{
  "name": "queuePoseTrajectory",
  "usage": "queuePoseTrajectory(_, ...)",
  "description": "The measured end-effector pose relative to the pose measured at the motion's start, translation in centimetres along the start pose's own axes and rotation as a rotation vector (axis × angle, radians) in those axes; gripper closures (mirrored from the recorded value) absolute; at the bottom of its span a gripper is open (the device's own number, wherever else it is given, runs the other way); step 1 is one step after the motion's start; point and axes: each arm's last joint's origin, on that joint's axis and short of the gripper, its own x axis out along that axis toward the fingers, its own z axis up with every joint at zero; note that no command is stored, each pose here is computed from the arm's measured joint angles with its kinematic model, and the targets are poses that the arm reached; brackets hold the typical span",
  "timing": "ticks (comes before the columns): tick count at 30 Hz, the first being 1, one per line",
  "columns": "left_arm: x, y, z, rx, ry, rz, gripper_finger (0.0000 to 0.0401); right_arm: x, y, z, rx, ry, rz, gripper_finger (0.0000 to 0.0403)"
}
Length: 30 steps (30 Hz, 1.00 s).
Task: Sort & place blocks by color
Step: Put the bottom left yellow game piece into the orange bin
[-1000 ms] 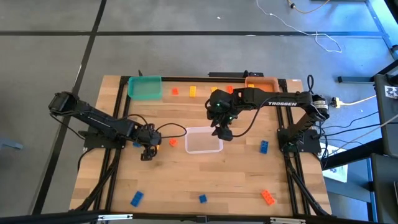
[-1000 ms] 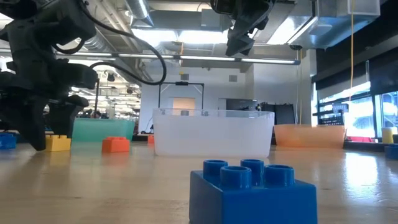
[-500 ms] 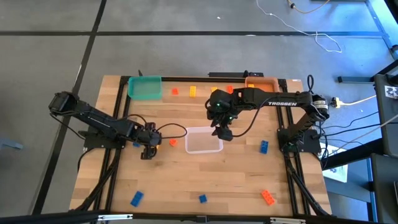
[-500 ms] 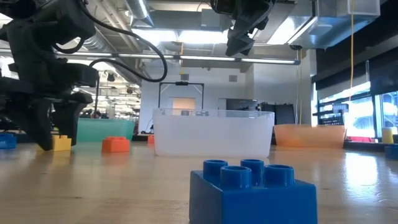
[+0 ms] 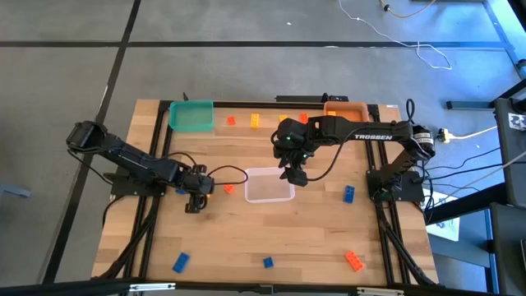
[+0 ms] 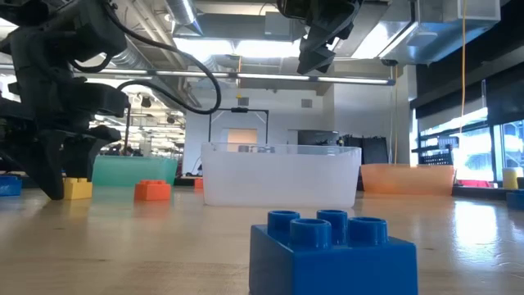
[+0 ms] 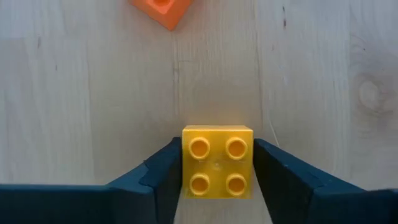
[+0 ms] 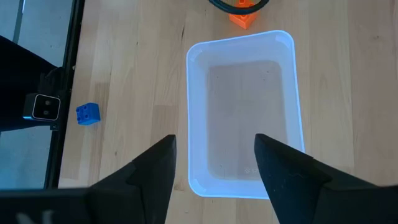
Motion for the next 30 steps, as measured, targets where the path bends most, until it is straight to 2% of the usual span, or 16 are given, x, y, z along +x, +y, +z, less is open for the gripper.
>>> queuePoseTrajectory(5, -0.2, -0.1, 0.4, -0.002, -0.003, -0.030, 0.0270, 0.0, 0.0, 0.3, -0.011, -0.031, -0.001, 0.0185)
queuePoseTrajectory(12, -0.7, -0.1, 1.6, -0.091, -0.034, -0.056, 0.0270, 0.0, 0.0, 0.6, 0.101, -0.060, 0.004, 0.0185)
queuePoseTrajectory(16, -1.4, 0.0, 2.7, -0.129, -0.074, -0.070, 0.0270, 0.0, 0.0, 0.7, 0.105, -0.074, 0.005, 0.0185)
queuePoseTrajectory(25, -4.6, 1.0, 6.4, -0.077, -0.109, -0.164, 0.0270, 0.8, 0.1, 1.1, 0.087, -0.087, 0.008, 0.0185)
queuePoseTrajectory(27, -5.8, 1.3, 7.4, -0.062, -0.110, -0.182, 0.0270, 1.4, -0.1, 1.4, 0.051, -0.098, 0.011, 0.0185)
queuePoseTrajectory(30, -7.8, 1.8, 9.0, -0.031, -0.139, -0.182, 0.0270, 2.3, 0.0, 1.8, -0.075, -0.121, 0.031, 0.0185)
